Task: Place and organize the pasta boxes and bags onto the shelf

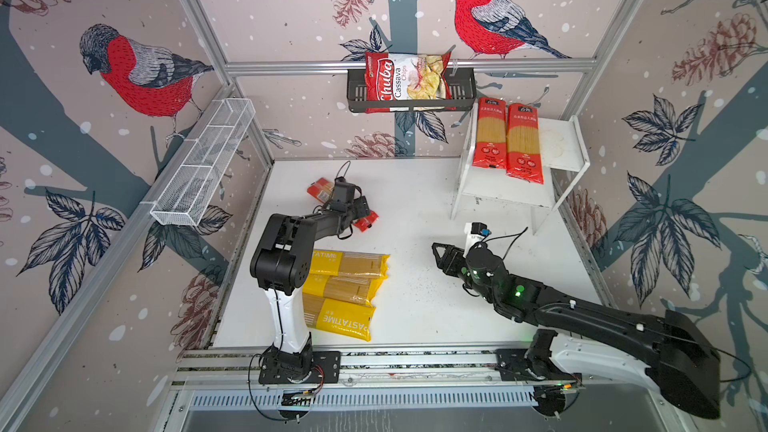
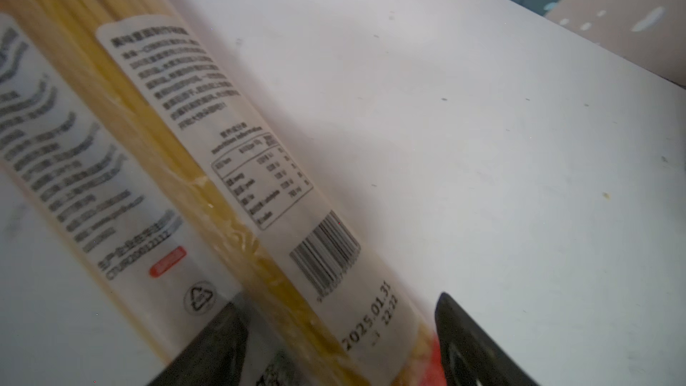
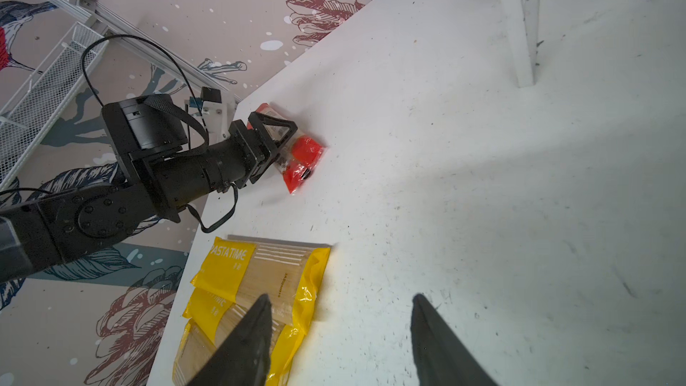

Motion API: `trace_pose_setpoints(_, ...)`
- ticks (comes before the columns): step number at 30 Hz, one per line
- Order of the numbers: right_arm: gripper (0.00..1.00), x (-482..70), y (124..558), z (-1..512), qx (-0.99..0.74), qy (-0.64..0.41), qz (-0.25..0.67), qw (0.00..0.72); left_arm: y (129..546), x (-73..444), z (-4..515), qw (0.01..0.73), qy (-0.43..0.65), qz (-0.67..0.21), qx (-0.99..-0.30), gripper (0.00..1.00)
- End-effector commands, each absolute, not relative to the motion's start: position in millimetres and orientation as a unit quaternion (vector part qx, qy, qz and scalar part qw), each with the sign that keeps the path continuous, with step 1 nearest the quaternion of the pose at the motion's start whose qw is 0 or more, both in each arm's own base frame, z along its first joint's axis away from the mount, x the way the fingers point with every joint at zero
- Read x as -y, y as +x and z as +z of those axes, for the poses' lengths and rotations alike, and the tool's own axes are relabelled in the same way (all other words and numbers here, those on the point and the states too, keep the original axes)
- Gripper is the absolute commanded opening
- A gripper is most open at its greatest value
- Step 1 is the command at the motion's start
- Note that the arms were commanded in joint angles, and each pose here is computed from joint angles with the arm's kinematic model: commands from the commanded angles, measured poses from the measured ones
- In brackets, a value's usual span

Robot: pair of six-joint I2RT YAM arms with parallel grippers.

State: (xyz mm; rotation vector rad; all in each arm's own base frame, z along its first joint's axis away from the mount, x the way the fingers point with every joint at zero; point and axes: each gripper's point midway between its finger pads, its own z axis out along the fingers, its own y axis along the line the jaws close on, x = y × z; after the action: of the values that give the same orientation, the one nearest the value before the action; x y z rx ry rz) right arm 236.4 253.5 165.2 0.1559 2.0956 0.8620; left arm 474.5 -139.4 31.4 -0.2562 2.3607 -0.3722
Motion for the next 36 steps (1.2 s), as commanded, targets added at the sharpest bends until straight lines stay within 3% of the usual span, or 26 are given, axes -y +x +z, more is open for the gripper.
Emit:
trace_pose_setpoints(1,0.60,-253.8,240.4,170.2,-0.829,0.072,0.351,0.429,407.4,163.8,-28.5,0.212,-0.108,-0.164,-0.957,0.77)
trace_pose_setpoints(11,0.59,-246.5,255.1,162.0,-0.835,0.076,0.335,0.430,355.7,258.3,-43.2,0.171,-0.047,-0.239,-0.955,0.76)
trace_pose_setpoints(24,0.58,-223.4,268.2,142.1,-0.856,0.052,0.293,0.422,227.1,290.3,-54.2,0.110,0.043,-0.251,-0.961,0.75)
trace_pose_setpoints(28,0.57,-232.0,269.5,129.8,-0.868,0.032,0.283,0.407,224.3,283.1,-31.1,0.132,0.041,-0.257,-0.957,0.75)
trace_pose_setpoints(36,0.57,-254.6,284.5,116.1,-0.876,-0.006,0.256,0.410,264.6,246.1,29.8,0.214,0.017,-0.225,-0.950,0.75)
